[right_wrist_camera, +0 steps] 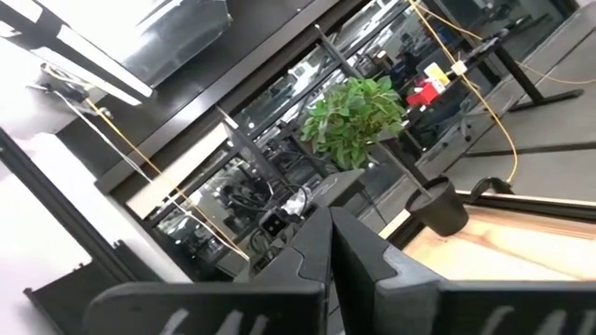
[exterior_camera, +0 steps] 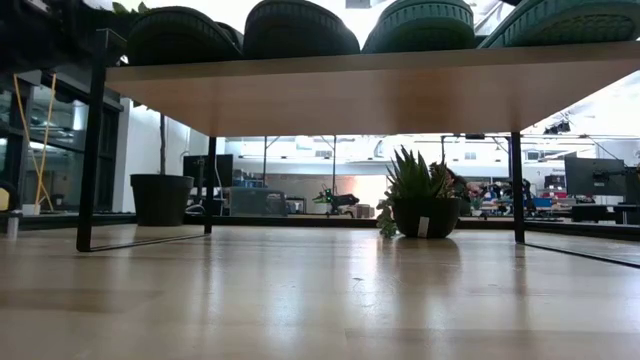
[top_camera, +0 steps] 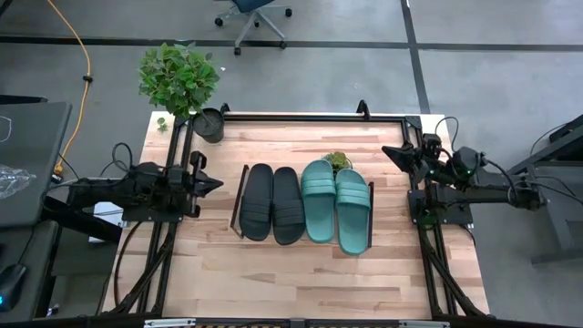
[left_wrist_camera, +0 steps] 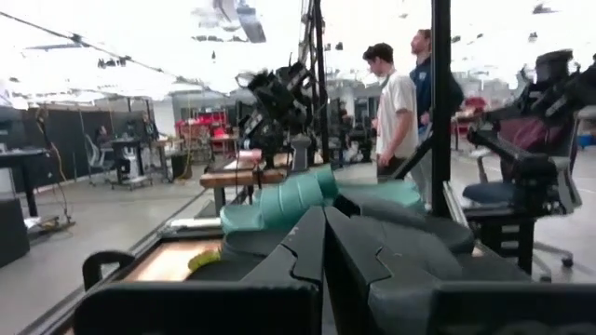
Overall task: Pick and place slides into the shelf
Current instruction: Return to Home Position
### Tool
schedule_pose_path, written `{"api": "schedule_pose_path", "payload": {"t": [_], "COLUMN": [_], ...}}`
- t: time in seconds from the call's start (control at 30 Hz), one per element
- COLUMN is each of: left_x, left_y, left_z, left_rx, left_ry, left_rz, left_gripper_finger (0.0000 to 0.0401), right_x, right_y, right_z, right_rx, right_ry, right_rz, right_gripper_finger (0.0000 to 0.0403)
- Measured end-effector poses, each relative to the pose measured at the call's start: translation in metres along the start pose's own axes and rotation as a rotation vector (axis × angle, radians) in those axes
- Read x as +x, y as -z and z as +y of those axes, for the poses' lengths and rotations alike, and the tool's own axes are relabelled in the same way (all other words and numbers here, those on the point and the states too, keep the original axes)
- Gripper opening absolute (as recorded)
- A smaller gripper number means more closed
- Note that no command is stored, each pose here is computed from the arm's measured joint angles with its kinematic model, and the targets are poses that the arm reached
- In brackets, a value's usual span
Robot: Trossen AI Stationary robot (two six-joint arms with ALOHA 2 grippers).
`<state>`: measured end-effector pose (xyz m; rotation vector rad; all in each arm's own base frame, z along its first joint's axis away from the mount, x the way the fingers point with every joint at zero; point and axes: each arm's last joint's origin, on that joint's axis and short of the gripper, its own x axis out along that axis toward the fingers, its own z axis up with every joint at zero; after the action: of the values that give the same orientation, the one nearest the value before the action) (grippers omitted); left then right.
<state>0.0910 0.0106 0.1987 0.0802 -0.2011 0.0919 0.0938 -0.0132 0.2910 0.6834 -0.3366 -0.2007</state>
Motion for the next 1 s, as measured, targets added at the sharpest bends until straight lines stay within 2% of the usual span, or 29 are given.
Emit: {"api": "schedule_pose_path", "payload": {"t": [0.17,0.33,0.47,0.57,0.77,1.0], "left_x": [0.0,0.001,0.001,0.001,0.0,0.0], "left_y": [0.003,0.005,0.006,0.011,0.03,0.03], "left_z": [0.001,0.001,0.001,0.0,-0.002,-0.003], "left_rx": [0.02,0.06,0.064,0.064,0.029,0.058], "left_ry": [-0.031,-0.065,-0.063,-0.04,0.036,0.058], "left_rz": [0.028,-0.091,-0.073,-0.027,0.166,0.171], "left_gripper_finger": [0.0,0.0,0.0,0.0,0.0,0.0], "right_x": [0.0,-0.001,-0.001,-0.002,-0.002,0.005], "right_y": [0.002,0.003,0.004,0.005,0.01,0.021], "right_z": [0.001,0.003,0.004,0.005,0.007,0.009], "right_rx": [0.008,0.02,0.028,0.031,0.042,0.038], "right_ry": [0.01,0.018,0.027,0.028,0.016,0.053], "right_rz": [0.002,-0.002,-0.004,-0.001,0.043,0.088], "right_gripper_finger": [0.0,0.0,0.0,0.0,0.0,0.0]}}
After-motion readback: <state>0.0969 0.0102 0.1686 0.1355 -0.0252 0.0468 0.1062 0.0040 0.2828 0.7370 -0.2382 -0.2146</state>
